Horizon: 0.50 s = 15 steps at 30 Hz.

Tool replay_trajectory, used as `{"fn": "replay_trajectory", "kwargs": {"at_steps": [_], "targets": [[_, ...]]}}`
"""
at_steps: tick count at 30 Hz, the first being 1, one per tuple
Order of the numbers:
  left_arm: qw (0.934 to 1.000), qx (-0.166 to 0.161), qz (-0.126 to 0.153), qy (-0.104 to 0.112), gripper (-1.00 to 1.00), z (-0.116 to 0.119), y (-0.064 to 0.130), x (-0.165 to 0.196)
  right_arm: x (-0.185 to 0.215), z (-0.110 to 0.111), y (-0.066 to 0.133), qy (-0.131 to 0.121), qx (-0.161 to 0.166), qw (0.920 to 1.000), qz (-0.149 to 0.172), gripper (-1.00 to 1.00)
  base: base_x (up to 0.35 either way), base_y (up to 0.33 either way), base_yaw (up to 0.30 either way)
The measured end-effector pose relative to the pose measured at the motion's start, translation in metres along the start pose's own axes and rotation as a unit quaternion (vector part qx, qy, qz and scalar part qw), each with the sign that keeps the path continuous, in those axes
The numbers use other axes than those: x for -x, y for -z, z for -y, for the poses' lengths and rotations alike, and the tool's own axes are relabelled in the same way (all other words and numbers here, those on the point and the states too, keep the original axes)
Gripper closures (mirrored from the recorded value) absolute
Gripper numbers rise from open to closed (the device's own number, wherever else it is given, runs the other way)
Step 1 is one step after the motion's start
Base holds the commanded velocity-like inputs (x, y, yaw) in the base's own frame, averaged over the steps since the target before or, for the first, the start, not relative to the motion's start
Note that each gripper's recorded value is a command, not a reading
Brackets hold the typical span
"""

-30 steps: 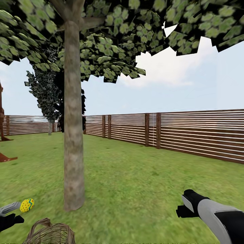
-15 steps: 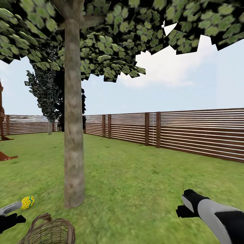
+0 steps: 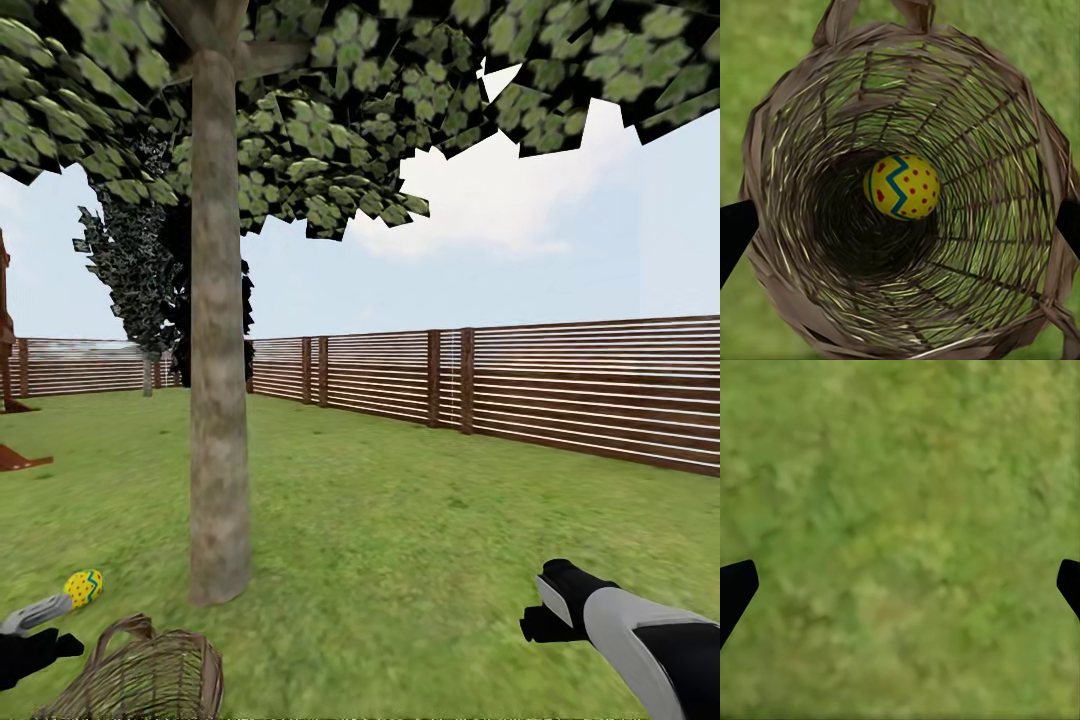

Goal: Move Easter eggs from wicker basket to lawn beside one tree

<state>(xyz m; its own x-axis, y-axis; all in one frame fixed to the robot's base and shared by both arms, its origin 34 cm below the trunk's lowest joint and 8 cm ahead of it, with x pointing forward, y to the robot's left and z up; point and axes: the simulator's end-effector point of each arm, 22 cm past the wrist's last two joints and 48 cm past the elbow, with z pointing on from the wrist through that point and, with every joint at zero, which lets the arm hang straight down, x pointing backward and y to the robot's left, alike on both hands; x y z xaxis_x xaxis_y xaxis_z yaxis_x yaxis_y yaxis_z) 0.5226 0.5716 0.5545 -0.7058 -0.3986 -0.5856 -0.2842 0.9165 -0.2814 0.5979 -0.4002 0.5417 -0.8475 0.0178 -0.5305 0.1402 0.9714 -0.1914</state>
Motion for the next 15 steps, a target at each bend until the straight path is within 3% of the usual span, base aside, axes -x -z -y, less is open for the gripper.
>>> {"fn": "replay_trajectory", "kwargs": {"at_steps": [15], "targets": [[1.0, -0.002, 0.001, 0.0, -1.0, -0.01, -0.021, -0.026, -0.025, -0.006, -0.023, 0.0, 0.0, 1.0, 0.0, -1.0, 0.0, 0.0, 0.0]]}}
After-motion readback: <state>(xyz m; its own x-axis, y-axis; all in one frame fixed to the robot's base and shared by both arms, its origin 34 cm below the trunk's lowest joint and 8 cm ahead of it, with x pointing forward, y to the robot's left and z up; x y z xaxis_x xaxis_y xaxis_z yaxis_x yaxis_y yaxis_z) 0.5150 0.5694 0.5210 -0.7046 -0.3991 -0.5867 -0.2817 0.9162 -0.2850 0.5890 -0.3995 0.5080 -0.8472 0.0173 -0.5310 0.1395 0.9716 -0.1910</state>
